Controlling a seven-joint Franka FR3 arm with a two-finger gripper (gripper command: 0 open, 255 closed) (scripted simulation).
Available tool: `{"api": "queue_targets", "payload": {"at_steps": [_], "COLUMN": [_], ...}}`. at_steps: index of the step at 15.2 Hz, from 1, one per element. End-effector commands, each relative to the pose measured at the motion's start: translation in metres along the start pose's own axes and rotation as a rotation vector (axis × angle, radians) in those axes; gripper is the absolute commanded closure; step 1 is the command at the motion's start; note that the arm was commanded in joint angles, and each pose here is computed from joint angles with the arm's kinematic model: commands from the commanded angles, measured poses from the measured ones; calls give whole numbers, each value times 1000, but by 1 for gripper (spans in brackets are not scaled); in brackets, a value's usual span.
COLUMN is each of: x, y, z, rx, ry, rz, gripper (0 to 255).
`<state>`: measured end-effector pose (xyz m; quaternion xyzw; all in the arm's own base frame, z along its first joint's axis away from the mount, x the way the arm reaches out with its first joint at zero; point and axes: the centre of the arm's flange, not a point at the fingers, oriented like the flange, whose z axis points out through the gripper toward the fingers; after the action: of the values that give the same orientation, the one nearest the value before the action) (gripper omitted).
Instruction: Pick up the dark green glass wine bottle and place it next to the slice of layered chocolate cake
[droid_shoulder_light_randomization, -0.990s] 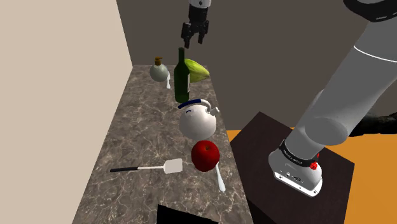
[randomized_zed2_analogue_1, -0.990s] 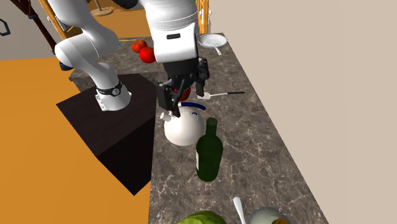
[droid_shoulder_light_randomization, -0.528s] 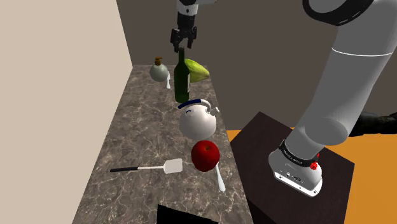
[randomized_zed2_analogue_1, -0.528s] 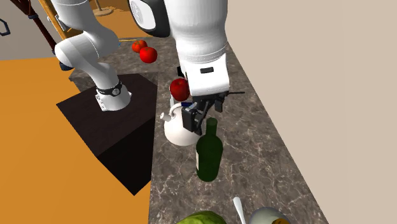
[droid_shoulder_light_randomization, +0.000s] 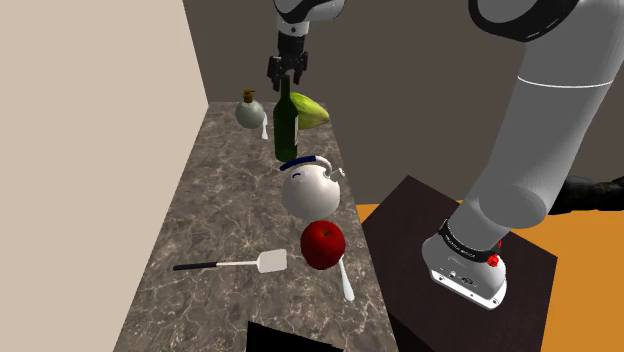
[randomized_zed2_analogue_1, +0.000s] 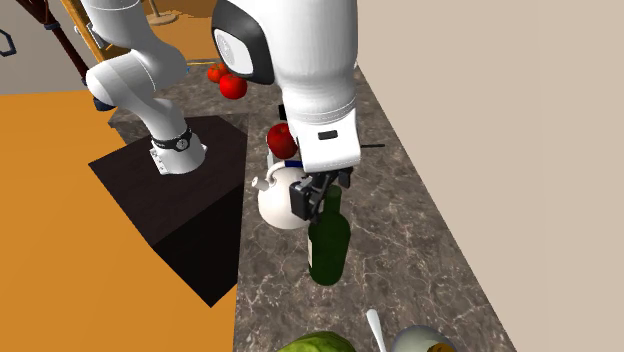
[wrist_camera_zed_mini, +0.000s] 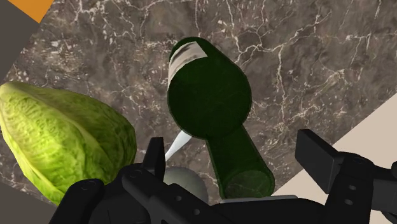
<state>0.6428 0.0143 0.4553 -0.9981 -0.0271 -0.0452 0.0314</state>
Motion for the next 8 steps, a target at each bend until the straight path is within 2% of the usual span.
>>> {"api": "queue_targets", "payload": {"at_steps": [1,5,6,8], "x": [0,0,0,0], "y": [0,0,0,0], "z": [1,1,1,1], "rx": [0,0,0,0], "ry": [0,0,0,0], "rz": [0,0,0,0], "gripper": [0,0,255,255]}}
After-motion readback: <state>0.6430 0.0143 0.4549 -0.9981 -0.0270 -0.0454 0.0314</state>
